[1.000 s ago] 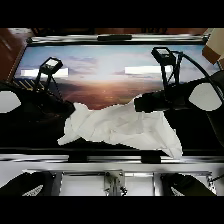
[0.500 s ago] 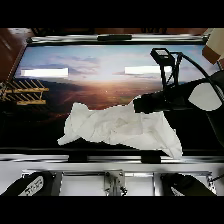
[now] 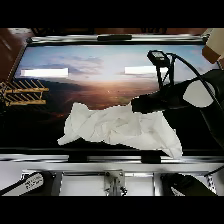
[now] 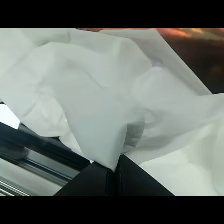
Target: Fold the shirts.
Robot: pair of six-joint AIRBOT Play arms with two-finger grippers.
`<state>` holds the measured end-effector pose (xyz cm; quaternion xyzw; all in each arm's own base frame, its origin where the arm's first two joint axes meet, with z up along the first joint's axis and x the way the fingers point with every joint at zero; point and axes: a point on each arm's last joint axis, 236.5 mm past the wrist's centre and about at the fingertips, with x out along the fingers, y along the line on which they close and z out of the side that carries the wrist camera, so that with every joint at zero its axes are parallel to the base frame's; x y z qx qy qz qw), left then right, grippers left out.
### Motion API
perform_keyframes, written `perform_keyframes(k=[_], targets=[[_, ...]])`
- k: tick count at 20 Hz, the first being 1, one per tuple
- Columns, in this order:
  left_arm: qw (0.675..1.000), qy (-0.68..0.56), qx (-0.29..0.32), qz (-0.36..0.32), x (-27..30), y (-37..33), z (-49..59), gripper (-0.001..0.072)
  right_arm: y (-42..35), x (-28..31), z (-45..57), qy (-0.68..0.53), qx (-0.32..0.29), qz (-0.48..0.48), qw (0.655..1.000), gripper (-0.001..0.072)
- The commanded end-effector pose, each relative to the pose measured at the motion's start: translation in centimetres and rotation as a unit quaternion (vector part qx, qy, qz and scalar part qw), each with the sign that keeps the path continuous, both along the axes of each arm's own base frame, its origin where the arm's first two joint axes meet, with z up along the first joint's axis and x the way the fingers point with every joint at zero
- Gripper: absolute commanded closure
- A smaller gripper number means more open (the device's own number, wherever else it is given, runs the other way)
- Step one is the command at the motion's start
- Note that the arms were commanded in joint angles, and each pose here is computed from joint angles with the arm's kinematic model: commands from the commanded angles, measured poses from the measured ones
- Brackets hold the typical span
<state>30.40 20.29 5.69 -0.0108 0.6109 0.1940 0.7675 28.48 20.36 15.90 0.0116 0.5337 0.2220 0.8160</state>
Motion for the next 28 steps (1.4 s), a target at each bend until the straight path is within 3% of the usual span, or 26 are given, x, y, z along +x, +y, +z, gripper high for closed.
perform_keyframes(k=[1,6,10,13,28], targets=[[0.999,0.044,0.017,-0.002,-0.6,3.3,-1.6,0.0170,0.2,0.0,-0.3,0.006,0.002,0.001,1.000,0.0662],[0.998,0.068,0.015,-0.006,-1.7,6.5,-3.9,0.0169,0.2,0.0,-0.3,0.005,0.001,0.000,1.000,0.0661],[0.999,0.016,0.035,0.003,0.1,8.7,-4.0,0.0170,0.2,0.0,-0.3,0.008,0.004,-0.005,1.000,0.0661],[0.998,0.034,0.042,-0.045,0.3,9.3,-5.0,0.0199,0.2,0.0,-0.3,0.010,0.005,-0.010,1.000,0.0661],[0.990,0.116,0.003,-0.080,-2.9,10.7,-12.5,0.0195,-0.8,0.8,-0.4,0.000,-0.012,-0.031,0.999,0.0661]])
